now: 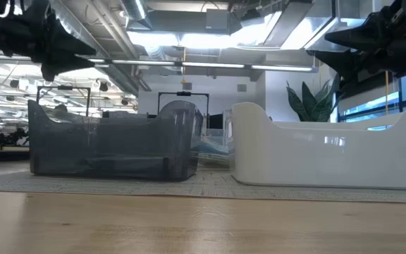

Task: Pick and place Granola Bars by type
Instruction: Return to Home Position

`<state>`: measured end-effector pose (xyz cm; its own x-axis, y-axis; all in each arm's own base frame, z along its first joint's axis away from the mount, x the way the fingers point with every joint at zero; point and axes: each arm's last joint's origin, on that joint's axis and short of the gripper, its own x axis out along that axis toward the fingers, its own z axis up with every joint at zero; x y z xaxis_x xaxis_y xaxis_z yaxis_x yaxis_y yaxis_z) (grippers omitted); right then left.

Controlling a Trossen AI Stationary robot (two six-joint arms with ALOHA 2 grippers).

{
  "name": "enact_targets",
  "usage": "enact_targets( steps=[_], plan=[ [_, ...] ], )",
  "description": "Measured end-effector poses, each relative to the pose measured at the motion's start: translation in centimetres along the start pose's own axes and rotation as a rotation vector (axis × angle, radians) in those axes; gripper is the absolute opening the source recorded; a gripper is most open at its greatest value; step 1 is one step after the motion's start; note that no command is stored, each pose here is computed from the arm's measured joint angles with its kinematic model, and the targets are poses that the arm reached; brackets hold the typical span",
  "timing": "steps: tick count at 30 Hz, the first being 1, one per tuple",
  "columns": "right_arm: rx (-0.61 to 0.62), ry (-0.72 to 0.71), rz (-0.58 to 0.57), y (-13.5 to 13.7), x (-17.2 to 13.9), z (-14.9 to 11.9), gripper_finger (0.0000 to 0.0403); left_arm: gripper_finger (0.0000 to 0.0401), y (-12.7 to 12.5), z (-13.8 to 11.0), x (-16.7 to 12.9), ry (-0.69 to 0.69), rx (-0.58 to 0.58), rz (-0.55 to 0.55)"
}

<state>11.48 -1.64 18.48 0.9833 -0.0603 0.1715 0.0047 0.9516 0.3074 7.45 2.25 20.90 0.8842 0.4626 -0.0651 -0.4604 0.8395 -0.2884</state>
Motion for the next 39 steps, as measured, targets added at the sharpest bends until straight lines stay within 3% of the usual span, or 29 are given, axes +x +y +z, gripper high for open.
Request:
enact_targets(
  steps=[8,17,34,39],
  plan=[
    [-0.078,-0.001,0.000,0.0,0.0,0.0,0.0197,0.0192,0.4,-1.5,0.7,0.018,-0.014,0.032],
    [-0.079,-0.035,-0.003,0.1,-0.5,0.4,0.0198,0.0192,0.6,-1.8,0.7,0.021,0.006,0.080],
    [-0.055,-0.063,-0.187,-0.4,-2.1,0.3,0.0198,0.0194,0.7,-2.0,0.7,0.030,0.025,0.111],
    [-0.054,-0.065,-0.219,-0.5,-2.1,0.2,0.0197,0.0192,0.6,-2.2,1.1,-0.031,0.017,0.089]
  ],
)
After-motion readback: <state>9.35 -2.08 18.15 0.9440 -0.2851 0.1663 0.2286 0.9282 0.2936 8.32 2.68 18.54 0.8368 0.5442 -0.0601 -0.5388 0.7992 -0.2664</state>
